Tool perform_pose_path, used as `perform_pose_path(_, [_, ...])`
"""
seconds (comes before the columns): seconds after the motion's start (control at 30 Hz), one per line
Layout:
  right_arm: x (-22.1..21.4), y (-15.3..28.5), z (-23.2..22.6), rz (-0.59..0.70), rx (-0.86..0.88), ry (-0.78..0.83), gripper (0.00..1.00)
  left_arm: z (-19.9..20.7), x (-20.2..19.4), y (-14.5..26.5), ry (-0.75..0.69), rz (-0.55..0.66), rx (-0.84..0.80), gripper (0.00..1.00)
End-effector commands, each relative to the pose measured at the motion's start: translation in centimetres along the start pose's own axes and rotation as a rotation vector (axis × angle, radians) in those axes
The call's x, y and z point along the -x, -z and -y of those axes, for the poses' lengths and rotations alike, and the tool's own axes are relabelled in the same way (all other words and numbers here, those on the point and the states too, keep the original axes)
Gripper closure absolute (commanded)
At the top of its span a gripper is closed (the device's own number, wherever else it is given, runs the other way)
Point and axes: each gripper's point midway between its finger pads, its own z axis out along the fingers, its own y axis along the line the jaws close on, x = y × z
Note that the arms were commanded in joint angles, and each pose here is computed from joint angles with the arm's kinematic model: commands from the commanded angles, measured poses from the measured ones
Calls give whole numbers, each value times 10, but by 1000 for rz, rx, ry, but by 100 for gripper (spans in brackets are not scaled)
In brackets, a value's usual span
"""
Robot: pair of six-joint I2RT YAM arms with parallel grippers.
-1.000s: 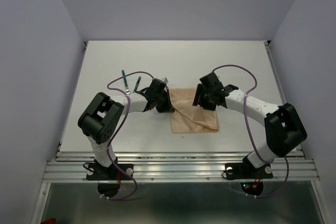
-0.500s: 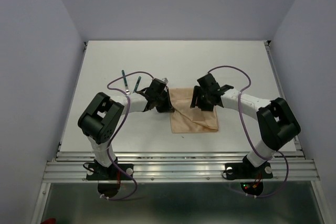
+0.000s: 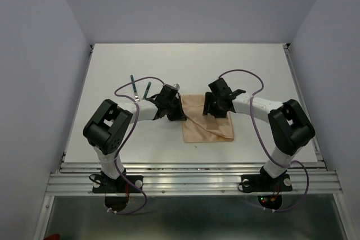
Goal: Fold the napkin into a case and place the utensils inside
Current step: Fold the rectangle-folded napkin at the center of the board.
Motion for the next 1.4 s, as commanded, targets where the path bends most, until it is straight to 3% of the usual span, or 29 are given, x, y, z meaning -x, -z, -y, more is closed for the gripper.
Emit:
perform_pose_path(0.0, [17, 6, -26, 39, 104, 28, 39, 0, 1, 9, -16, 16, 5, 100])
perform_pose_path(0.6, [-3, 30, -61, -19, 366, 88, 44, -2, 0, 7, -13, 13, 4, 100])
perform_pose_path(0.8, [5, 34, -42, 18, 252, 74, 43, 0, 0, 6, -9, 12, -5, 100])
perform_pose_path(0.93, [23, 27, -17, 98, 109, 8, 34, 0, -1, 6, -9, 10, -6, 100])
perform_pose_path(1.0, [26, 23, -15, 70, 83, -10, 32, 0, -1, 5, -10, 7, -7, 100])
perform_pose_path(1.37, [26, 0, -10, 31, 22, 6, 44, -1, -1, 5, -9, 6, -9, 100])
